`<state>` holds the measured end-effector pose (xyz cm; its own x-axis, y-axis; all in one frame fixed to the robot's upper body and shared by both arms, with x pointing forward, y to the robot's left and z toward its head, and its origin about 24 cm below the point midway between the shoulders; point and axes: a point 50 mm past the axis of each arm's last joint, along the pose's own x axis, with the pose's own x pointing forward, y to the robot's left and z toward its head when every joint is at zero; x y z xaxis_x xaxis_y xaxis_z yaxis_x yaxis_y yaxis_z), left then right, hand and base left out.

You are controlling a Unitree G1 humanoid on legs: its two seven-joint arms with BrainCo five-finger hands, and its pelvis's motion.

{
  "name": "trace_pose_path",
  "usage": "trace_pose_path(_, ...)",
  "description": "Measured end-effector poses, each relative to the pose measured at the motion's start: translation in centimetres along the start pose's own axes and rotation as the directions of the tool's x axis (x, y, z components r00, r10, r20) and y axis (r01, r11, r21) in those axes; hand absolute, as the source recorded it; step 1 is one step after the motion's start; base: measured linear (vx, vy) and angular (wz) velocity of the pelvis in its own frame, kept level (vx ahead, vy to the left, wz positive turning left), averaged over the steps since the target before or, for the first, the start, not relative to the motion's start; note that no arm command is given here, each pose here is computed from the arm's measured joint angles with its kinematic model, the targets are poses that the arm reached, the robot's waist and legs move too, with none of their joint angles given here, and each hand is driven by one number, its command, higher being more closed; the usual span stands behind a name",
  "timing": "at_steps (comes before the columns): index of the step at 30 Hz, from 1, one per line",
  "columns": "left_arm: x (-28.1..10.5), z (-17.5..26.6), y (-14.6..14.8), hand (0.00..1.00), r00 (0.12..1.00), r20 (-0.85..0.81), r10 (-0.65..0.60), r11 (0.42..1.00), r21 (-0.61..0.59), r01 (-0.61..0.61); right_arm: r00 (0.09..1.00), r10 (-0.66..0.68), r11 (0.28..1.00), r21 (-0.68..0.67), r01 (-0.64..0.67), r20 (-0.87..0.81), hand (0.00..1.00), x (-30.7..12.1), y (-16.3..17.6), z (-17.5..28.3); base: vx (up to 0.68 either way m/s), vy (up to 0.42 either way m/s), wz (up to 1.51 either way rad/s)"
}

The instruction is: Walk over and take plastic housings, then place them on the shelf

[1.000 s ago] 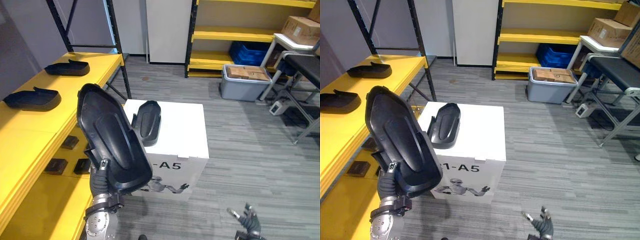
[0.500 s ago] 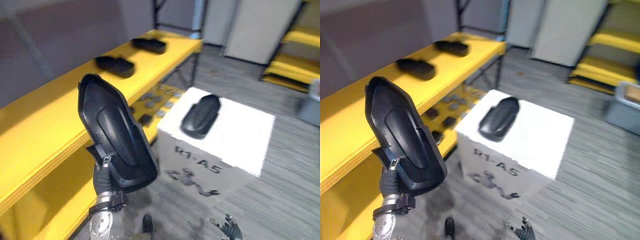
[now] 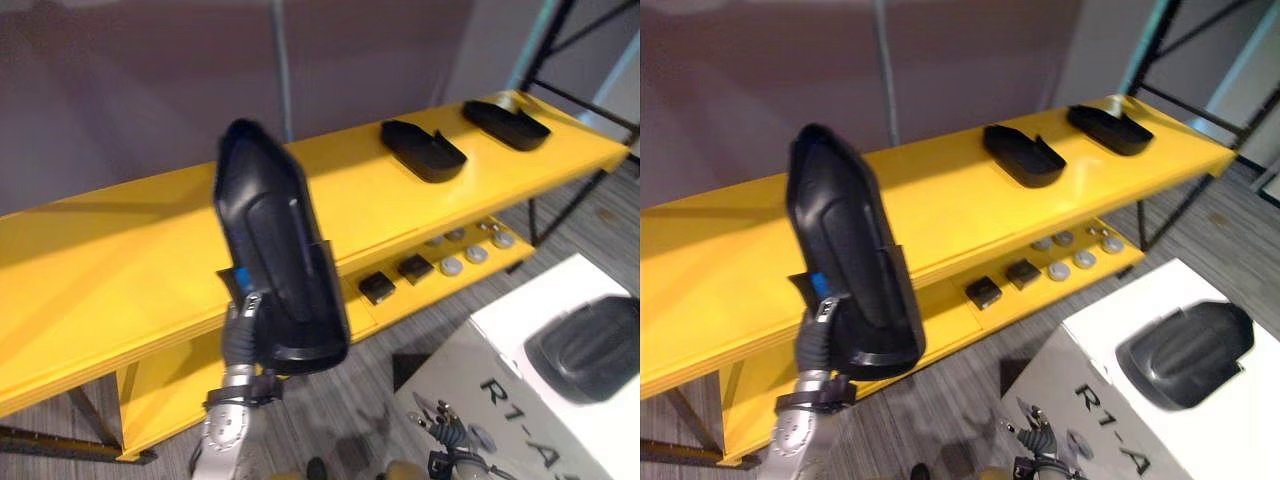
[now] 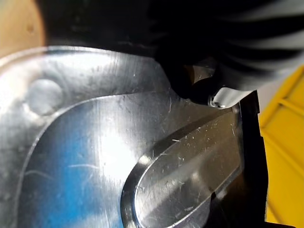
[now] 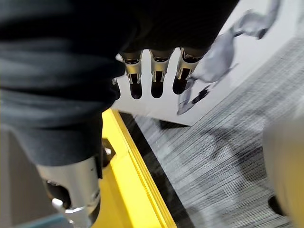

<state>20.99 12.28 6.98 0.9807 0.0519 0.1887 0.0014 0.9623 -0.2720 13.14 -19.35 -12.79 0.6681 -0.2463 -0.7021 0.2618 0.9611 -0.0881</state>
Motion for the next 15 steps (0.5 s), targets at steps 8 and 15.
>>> trace_pose_path(8,0.0,-0.4,-1.5,1.0,1.0,-0.012,-0.02,0.999,-0.032,0.019,0.999,0.041,0.999,-0.019,-0.04,0.026,0.0,-0.3,1.0,0.3,0.13,-0.141,0.16)
trace_pose_path(15,0.3,-0.8,-2.1,1.0,0.999,-0.019,-0.037,0.999,0.026,0.038,0.999,0.033,0.999,-0.023,-0.033,-0.004,0.0,-0.7,0.7,-0.7,0.02,0.006,0.07)
